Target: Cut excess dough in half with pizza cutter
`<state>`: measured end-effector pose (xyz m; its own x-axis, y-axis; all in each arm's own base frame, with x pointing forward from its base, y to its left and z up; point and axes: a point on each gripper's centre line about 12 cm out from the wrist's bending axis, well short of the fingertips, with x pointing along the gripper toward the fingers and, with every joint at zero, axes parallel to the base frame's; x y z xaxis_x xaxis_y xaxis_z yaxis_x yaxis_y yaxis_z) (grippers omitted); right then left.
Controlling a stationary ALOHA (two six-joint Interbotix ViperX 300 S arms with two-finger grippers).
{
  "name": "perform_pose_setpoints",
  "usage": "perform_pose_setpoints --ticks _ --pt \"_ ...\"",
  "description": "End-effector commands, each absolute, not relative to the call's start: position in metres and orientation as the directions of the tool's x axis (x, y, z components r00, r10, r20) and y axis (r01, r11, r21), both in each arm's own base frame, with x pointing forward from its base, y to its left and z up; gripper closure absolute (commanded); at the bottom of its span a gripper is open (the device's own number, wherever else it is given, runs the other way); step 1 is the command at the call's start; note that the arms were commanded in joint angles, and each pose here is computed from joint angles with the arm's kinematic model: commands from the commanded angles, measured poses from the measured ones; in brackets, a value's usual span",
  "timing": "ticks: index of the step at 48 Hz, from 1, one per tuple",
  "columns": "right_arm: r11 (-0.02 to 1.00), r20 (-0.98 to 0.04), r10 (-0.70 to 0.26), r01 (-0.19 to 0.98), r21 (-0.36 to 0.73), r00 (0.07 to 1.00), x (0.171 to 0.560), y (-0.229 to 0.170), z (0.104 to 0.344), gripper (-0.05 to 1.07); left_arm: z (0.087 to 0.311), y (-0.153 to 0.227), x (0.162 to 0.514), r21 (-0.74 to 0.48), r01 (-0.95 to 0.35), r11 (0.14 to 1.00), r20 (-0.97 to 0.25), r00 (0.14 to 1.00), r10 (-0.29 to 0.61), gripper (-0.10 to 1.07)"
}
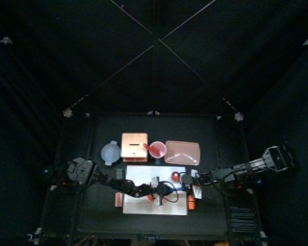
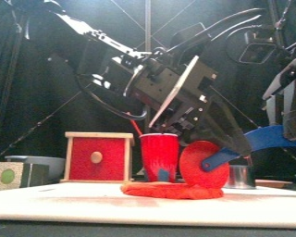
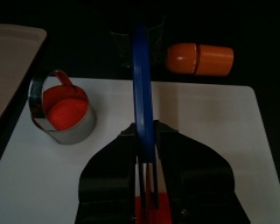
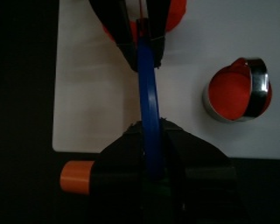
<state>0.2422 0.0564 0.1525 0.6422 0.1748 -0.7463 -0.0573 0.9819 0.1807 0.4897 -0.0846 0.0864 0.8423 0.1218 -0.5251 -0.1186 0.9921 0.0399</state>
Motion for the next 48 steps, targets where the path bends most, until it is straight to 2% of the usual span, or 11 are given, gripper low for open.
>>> perform_pose_setpoints --ticks 1,22,41,48 --pt "0.978 -0.719 0.192 -0.067 0.199 0.668 0.241 0.059 0.164 0.63 0.083 -0.083 0.491 0.042 -0.105 0.994 -0.537 0.836 0.111 0.45" --pt "0.97 -0.726 0.214 -0.054 0.237 0.654 0.221 0.057 0.172 0.63 0.094 -0.079 0.51 0.085 -0.068 0.994 -0.485 0.868 0.101 0.45" --pt "0.96 -0.675 0.244 -0.073 0.271 0.696 0.214 0.058 0.199 0.63 0.143 -0.072 0.511 0.152 -0.03 0.988 -0.384 0.919 0.087 0.43" --pt "0.953 -0.677 0.256 -0.063 0.297 0.69 0.213 0.059 0.2 0.63 0.157 -0.07 0.505 0.182 -0.021 0.983 -0.35 0.933 0.085 0.35"
